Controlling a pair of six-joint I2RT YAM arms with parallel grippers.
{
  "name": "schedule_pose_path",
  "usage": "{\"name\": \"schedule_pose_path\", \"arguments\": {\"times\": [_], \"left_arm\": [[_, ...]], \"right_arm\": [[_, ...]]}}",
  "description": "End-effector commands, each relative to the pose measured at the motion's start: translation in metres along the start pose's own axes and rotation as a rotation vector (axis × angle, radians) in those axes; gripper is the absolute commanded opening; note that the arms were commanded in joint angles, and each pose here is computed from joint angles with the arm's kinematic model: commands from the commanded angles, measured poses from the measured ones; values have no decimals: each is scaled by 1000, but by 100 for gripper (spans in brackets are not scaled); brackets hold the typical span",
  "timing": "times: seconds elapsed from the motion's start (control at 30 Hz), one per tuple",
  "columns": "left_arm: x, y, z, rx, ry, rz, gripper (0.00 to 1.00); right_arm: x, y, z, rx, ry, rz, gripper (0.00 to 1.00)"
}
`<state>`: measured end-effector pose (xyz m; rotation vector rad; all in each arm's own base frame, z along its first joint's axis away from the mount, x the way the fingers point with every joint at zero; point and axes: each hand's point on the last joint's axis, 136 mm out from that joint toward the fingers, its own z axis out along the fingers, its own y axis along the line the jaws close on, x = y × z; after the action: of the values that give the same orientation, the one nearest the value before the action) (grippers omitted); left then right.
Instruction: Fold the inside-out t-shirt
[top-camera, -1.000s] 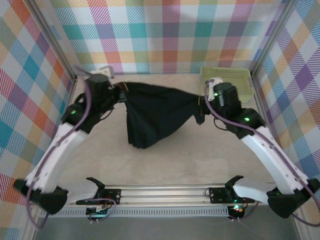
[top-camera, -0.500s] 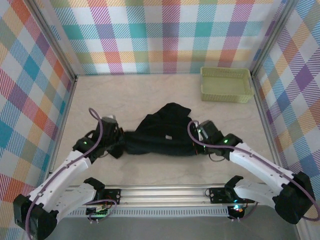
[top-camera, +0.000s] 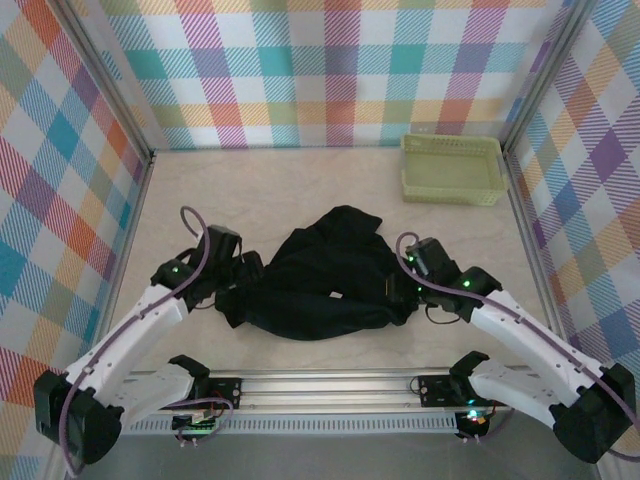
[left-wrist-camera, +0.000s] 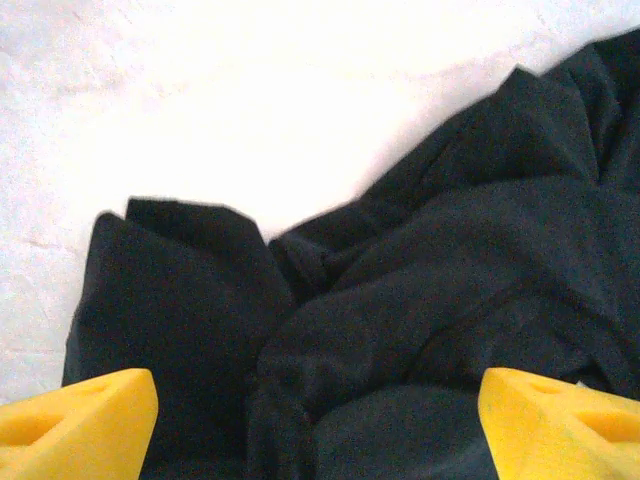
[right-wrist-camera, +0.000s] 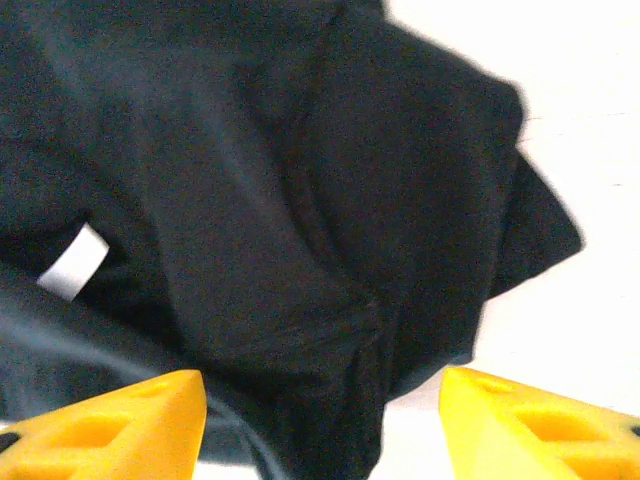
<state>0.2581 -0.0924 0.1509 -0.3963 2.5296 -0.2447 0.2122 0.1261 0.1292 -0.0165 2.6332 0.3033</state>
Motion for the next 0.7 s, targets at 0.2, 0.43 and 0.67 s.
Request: {"name": "schedule_pose_path", "arguments": {"times": [0.2,0.43,0.67], "left_arm": [[3,14,62,-135,154,3,86],[32,3,88,-58,276,15,66],[44,7,91,-66,318,31,48]], "right_arm": [[16,-9,40,-7,121,120,62],[40,6,63,-86,250,131,53],[28,3,63,-53,220,101,22]]}}
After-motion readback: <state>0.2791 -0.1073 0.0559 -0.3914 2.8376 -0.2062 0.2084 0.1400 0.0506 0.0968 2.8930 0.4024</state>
